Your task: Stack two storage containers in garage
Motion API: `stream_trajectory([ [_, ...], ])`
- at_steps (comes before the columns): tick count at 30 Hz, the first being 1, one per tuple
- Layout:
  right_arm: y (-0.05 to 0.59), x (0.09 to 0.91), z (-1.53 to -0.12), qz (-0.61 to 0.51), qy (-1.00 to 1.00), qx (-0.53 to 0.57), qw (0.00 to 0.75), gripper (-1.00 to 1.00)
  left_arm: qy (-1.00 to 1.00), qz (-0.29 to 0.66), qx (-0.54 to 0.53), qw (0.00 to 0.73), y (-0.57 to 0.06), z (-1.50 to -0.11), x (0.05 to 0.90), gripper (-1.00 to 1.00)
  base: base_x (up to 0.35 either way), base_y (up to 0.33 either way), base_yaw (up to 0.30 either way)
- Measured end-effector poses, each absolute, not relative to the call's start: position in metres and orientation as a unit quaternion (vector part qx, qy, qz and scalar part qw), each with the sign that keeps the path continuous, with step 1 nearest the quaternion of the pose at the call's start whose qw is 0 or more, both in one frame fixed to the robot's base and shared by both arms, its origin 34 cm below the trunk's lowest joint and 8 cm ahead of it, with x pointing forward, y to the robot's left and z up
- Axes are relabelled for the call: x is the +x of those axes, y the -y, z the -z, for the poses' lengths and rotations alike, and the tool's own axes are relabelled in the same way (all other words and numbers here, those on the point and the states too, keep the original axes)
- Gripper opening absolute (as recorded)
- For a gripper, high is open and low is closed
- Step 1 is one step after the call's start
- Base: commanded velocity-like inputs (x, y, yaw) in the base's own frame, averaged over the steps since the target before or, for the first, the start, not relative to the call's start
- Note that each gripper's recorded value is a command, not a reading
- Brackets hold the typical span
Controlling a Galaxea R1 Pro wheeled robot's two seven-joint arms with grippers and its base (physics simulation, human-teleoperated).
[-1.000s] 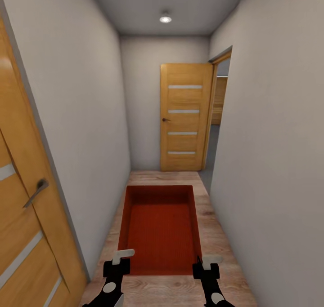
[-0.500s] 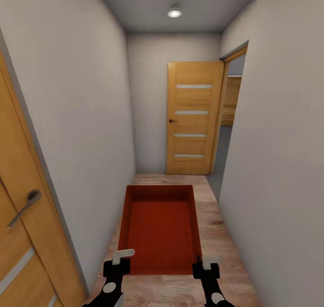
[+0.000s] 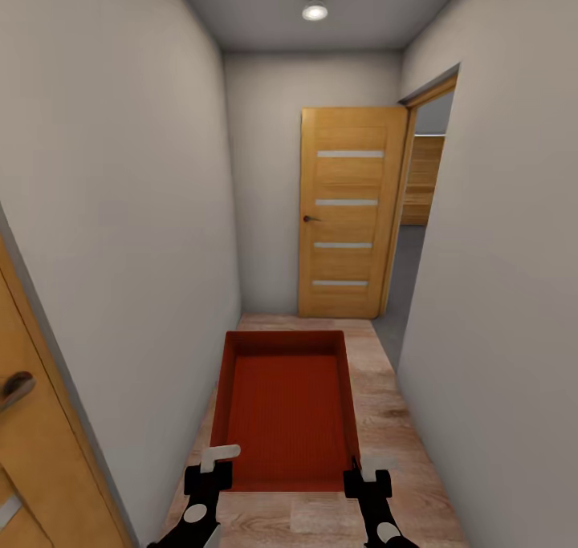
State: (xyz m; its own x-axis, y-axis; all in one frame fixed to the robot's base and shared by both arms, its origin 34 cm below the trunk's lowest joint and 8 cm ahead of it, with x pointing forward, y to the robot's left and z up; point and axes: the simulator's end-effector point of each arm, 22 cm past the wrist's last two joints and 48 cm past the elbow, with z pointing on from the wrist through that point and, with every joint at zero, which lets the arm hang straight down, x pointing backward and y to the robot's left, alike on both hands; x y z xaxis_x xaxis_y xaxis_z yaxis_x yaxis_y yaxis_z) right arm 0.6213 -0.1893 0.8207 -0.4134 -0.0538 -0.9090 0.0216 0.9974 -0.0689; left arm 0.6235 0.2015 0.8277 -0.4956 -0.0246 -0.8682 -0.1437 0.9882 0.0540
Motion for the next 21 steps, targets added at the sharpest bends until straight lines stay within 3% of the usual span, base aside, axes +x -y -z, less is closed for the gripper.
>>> stream_trajectory([
  [21, 0.1893, 0.6209, -0.8199, 0.034, -0.841, -0.01, 0.54, -1.0, -0.864, -0.06, -0.049, 0.498, -0.2015, -0.827, 0.623, -1.0, 0.321, 0.0, 0.0],
])
